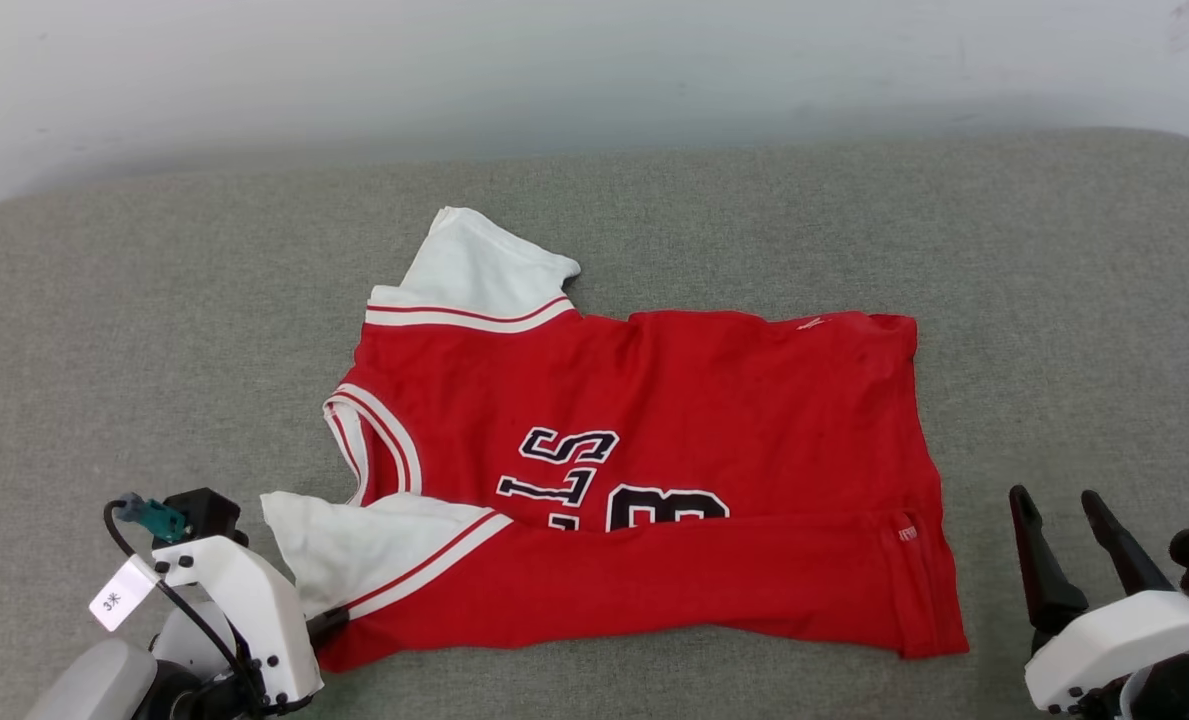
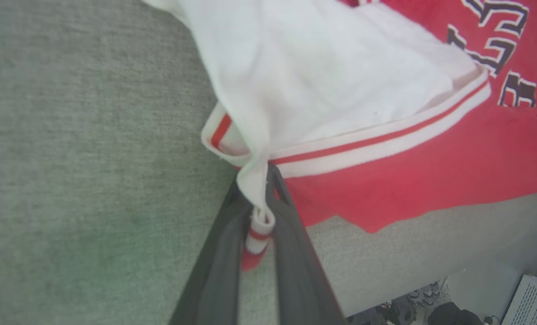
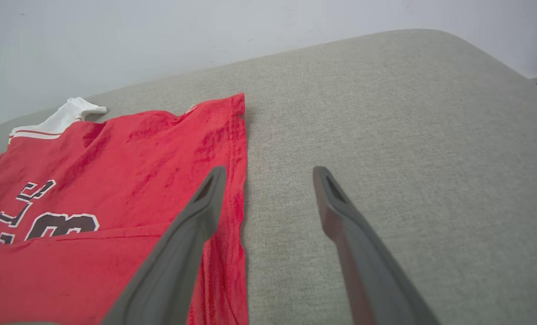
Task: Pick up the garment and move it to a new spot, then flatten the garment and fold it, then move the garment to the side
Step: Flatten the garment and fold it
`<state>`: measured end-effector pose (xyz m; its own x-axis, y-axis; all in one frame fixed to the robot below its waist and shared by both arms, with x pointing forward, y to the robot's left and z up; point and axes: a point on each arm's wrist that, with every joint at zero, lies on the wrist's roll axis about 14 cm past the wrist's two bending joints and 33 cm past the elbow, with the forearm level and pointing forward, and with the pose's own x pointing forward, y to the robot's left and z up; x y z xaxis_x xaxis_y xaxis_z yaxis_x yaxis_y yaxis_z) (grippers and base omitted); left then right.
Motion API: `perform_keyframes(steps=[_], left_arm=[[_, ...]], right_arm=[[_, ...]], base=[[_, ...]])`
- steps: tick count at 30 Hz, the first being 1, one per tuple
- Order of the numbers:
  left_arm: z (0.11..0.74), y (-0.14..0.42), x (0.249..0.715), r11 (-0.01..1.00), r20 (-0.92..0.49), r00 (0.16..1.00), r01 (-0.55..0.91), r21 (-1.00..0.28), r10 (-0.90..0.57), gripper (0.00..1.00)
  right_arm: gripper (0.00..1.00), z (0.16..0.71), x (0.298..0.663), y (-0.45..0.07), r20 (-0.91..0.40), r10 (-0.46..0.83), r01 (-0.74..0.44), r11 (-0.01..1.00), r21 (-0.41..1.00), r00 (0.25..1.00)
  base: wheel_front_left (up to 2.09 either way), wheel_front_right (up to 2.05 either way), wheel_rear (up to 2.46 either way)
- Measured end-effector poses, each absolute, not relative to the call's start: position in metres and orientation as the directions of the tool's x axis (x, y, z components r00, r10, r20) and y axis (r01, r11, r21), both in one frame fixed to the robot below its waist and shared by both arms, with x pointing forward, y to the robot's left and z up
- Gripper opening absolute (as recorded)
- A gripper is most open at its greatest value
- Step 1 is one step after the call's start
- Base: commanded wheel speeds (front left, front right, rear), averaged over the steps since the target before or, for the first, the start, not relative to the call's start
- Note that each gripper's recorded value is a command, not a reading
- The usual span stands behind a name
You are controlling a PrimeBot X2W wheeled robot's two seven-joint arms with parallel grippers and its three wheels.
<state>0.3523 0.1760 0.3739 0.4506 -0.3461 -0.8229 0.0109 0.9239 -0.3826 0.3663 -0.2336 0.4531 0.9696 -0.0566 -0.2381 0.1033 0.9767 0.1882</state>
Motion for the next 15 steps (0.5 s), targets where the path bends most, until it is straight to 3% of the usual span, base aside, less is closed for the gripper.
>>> perform_keyframes(steps=[5, 9, 12, 13, 15], left_arm=[[0.39, 0.173, 0.356, 0.922, -0.788, 0.504, 0.047, -0.384, -0.354, 0.0], [0.408, 0.18, 0.362, 0.928, -0.756, 0.56, 0.068, -0.366, -0.339, 0.0], [0.42, 0.182, 0.366, 0.932, -0.735, 0.59, 0.087, -0.353, -0.334, 0.0], [0.425, 0.181, 0.367, 0.931, -0.724, 0.603, 0.094, -0.353, -0.335, 0.0], [0.426, 0.181, 0.368, 0.93, -0.722, 0.604, 0.097, -0.353, -0.337, 0.0]], right_arm=[[1.0, 0.457, 0.363, -0.248, -0.28, -0.061, 0.122, 0.972, 0.203, 0.958], [1.0, 0.444, 0.356, -0.25, -0.415, -0.007, 0.102, 0.973, 0.208, 0.91], [1.0, 0.428, 0.346, -0.241, -0.549, 0.068, 0.061, 0.975, 0.212, 0.833], [1.0, 0.417, 0.339, -0.226, -0.641, 0.144, 0.008, 0.974, 0.228, 0.754], [1.0, 0.413, 0.337, -0.214, -0.671, 0.184, -0.023, 0.97, 0.242, 0.718]], base=[[0.0, 0.0, 0.0], [0.0, 0.0, 0.0], [0.0, 0.0, 0.0], [0.0, 0.0, 0.0], [0.0, 0.0, 0.0]])
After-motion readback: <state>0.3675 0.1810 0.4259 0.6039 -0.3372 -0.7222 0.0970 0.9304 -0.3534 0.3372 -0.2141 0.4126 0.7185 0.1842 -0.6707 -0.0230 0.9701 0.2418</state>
